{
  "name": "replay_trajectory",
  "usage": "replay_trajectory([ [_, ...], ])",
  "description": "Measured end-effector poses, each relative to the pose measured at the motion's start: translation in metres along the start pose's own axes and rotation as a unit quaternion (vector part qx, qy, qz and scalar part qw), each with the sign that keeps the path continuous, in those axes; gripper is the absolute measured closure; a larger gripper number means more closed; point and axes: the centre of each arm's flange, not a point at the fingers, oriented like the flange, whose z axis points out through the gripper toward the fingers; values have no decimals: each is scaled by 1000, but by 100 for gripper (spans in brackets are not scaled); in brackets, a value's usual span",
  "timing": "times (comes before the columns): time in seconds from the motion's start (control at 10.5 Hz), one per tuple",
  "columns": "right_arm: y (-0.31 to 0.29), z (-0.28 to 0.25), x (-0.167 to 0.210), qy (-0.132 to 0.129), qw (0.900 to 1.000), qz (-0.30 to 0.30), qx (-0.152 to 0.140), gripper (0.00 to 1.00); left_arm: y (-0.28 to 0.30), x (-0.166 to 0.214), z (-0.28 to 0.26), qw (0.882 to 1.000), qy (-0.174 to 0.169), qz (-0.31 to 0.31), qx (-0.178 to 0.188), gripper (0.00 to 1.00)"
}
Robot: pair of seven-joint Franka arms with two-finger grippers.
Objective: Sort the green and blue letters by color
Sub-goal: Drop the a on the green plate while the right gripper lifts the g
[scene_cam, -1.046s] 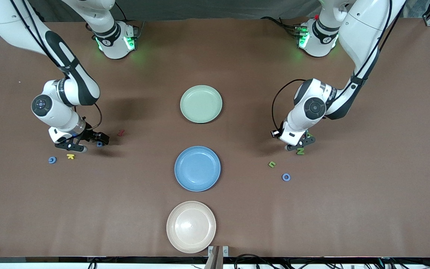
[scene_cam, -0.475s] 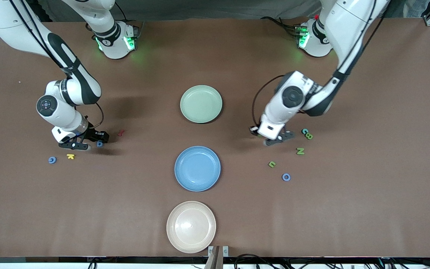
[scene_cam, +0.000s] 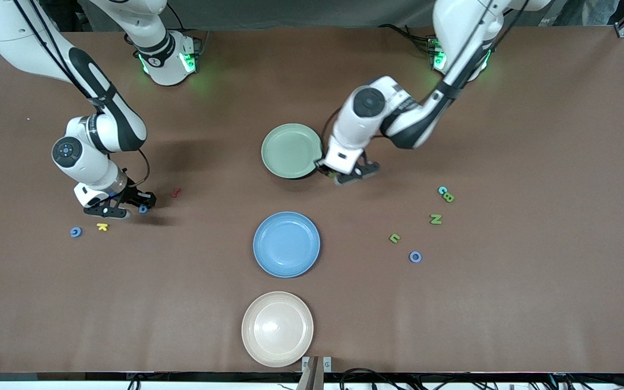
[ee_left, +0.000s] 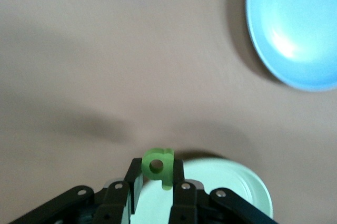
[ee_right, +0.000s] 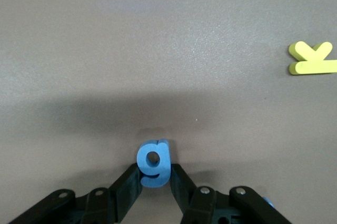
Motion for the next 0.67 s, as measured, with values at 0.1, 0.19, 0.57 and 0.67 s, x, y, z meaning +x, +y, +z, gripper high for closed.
replay_trajectory([
  [0.1,0,0,0,1,1000,1,0,67,10,-29,3,1000,-4,-4,0,73],
  [0.19,0,0,0,1,1000,1,0,68,17,-53,6,1000,-8,-9,1,73],
  [0.57,1,0,0,2,1000,2,0,68,37,-120,29,999,-26,-33,10,70],
  [0.67,2,-1,2,5,1000,3,1,68,39,-123,37,999,-29,-37,13,57],
])
